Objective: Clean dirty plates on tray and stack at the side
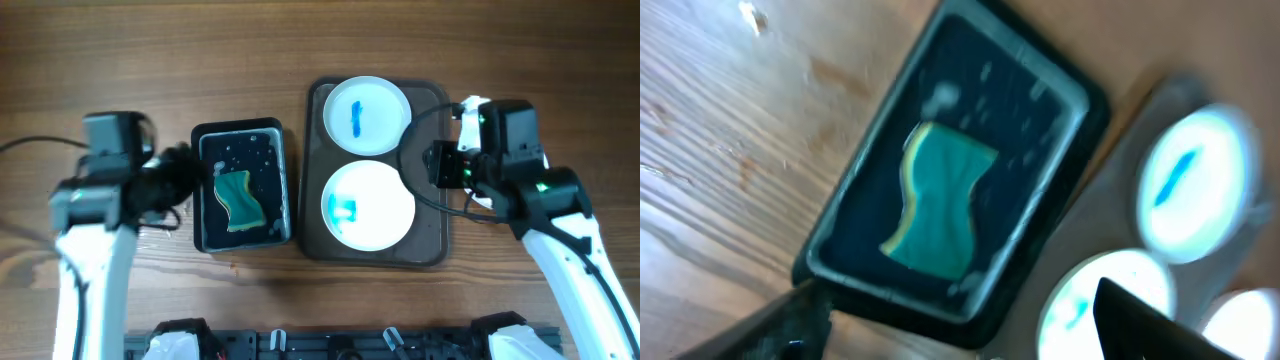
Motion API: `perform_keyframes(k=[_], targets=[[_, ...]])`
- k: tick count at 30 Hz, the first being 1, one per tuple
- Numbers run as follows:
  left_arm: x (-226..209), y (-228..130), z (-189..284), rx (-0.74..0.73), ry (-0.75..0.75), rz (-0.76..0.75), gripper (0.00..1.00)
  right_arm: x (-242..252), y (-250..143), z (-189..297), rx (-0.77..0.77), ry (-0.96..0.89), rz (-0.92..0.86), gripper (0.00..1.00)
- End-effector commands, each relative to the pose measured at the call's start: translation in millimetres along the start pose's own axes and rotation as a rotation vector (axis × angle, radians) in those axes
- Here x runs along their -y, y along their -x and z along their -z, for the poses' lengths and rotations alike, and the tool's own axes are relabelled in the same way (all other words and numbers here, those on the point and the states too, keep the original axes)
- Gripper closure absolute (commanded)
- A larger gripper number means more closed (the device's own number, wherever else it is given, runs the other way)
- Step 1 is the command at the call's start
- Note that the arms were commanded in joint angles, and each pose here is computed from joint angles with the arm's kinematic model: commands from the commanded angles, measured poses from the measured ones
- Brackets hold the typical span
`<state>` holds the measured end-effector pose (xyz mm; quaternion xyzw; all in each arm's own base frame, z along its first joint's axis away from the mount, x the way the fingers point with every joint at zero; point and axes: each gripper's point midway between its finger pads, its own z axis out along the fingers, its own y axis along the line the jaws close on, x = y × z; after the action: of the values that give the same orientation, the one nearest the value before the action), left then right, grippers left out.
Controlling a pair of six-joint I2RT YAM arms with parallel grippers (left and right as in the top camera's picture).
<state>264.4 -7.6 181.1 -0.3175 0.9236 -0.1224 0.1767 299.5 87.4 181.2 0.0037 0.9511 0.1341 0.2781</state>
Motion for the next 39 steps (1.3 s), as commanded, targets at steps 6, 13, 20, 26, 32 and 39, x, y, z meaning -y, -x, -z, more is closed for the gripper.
perform_keyframes(k=[6,13,20,26,32,39], targets=[[-13,-87,-130,-0.385,0.272,-0.175,0.54,-2,-9,-6,-0.059,0.011,-0.091,0.51],[-27,-98,-177,-0.394,0.411,-0.116,0.94,1,-16,-10,-0.095,-0.001,-0.097,0.51],[14,-62,-138,-0.365,0.295,-0.16,0.82,1,-17,-10,-0.101,-0.003,-0.098,0.51],[2,-19,-136,-0.167,0.388,-0.259,0.3,1,-18,-10,-0.102,-0.003,-0.098,0.51],[-19,-24,-183,-0.108,0.399,-0.266,0.57,1,-19,-10,-0.106,-0.004,-0.099,0.51],[29,-14,-168,-0.131,0.233,-0.328,0.86,2,-19,-10,-0.109,-0.005,-0.1,0.53]])
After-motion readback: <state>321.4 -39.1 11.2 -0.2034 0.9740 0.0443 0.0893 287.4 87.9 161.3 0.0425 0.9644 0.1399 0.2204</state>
